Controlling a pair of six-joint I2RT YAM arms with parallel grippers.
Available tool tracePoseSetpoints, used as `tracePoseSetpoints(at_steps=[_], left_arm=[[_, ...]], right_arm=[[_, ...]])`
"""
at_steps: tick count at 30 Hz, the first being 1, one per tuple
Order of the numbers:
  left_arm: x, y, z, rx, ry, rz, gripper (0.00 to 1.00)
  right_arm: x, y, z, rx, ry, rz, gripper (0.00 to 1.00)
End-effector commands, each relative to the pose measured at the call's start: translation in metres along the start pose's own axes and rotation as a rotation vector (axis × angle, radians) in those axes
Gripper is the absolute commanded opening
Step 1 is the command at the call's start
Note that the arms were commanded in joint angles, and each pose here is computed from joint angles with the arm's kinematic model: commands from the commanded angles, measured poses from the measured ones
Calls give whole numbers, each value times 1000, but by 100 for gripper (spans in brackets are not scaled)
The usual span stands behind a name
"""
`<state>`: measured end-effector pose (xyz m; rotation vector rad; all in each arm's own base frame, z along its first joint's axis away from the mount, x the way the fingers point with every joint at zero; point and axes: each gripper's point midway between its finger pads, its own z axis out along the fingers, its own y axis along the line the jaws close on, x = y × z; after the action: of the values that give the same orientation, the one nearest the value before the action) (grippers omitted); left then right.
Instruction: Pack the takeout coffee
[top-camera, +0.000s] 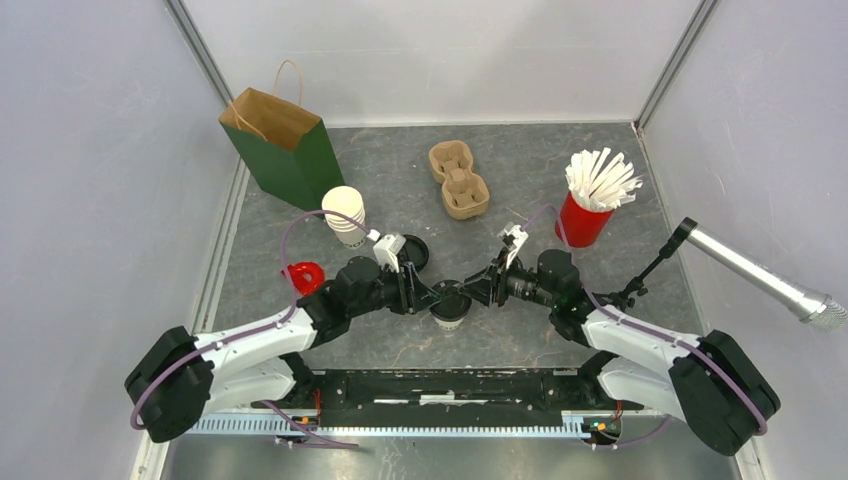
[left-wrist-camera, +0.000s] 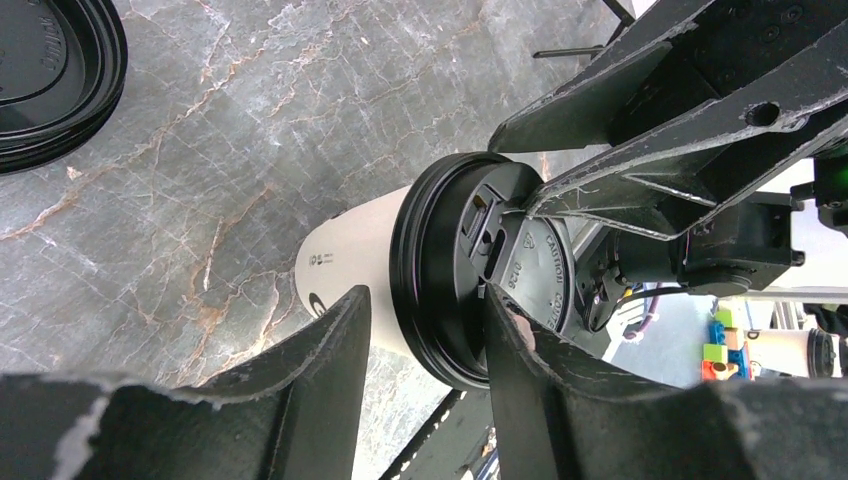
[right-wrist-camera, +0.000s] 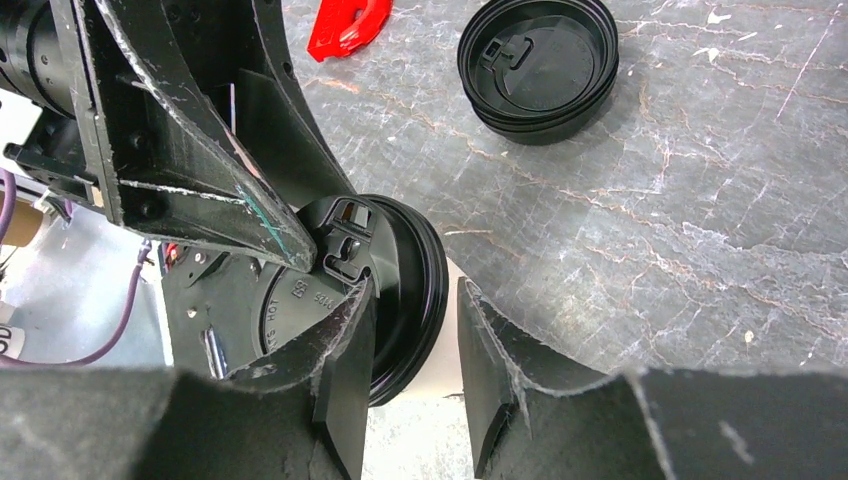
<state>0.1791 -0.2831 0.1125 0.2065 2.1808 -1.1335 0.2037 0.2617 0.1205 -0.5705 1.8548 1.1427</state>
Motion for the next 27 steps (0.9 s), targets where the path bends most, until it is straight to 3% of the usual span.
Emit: tracePoseSetpoints(at_steps=[1, 3, 8, 14, 16, 18, 27], left_arm=[[35, 24, -11, -61, 129, 66, 53], [31, 14, -11, -23, 125, 58, 55], [9, -17, -12, 64, 77, 43, 63], [-42, -47, -30, 61, -47, 104, 74], [-52, -51, -41, 40, -75, 122, 76], [-63, -53, -53, 22, -116, 142, 99], [-93, -29, -133, -206, -247, 273, 100]], right_arm=[[21, -15, -11, 98, 116, 39, 43], [3, -11, -8, 98, 100, 4, 47], [-27, -5, -12, 108, 110, -110, 73], [-44, 1, -21, 156, 133, -230, 97], [-47, 7, -19, 183, 141, -279, 98], [-44, 19, -15, 191, 167, -332, 98], [-38, 44, 3, 201, 199, -389, 98]])
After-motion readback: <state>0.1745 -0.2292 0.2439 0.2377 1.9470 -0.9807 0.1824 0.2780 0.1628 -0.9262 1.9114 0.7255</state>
